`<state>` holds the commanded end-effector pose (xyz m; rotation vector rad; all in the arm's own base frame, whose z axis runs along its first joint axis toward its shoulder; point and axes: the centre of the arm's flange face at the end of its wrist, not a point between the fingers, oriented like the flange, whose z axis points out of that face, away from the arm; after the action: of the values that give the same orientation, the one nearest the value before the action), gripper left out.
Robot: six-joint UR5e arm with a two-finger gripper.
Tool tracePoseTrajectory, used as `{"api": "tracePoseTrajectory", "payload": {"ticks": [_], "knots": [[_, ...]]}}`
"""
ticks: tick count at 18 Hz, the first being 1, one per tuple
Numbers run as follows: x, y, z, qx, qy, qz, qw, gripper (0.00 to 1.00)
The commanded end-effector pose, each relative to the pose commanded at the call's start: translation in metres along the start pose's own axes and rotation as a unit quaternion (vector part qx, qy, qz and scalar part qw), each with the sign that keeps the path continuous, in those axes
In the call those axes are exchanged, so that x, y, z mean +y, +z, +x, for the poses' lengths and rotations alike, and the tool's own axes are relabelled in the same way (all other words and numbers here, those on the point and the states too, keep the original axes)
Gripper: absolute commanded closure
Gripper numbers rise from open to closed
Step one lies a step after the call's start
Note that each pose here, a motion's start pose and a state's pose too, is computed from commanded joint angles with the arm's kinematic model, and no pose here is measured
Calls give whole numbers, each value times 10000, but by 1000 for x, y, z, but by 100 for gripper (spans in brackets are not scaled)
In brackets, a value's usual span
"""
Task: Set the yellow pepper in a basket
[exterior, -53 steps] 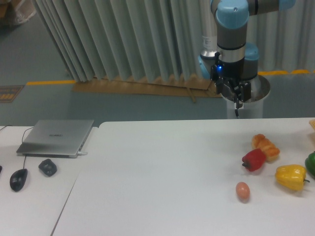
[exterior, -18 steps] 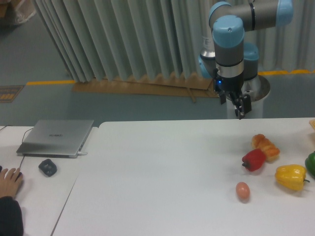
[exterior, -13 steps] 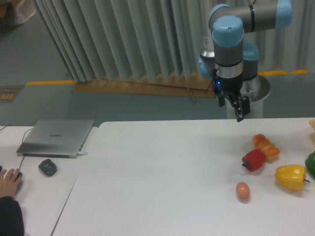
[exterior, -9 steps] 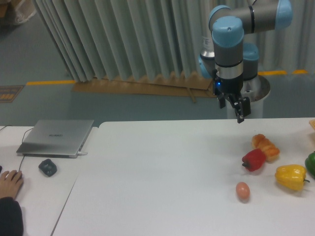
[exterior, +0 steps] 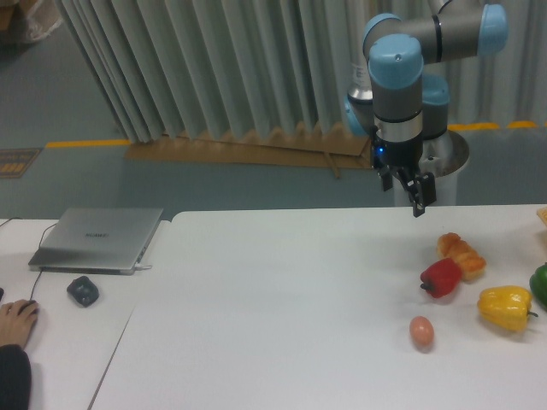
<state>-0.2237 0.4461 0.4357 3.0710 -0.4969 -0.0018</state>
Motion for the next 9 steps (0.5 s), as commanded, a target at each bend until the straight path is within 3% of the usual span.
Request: {"api": "tracePoseTrajectory", "payload": {"ticks": [9], "knots": [[13,9,-2,35,-54,-255,9997,0]]}}
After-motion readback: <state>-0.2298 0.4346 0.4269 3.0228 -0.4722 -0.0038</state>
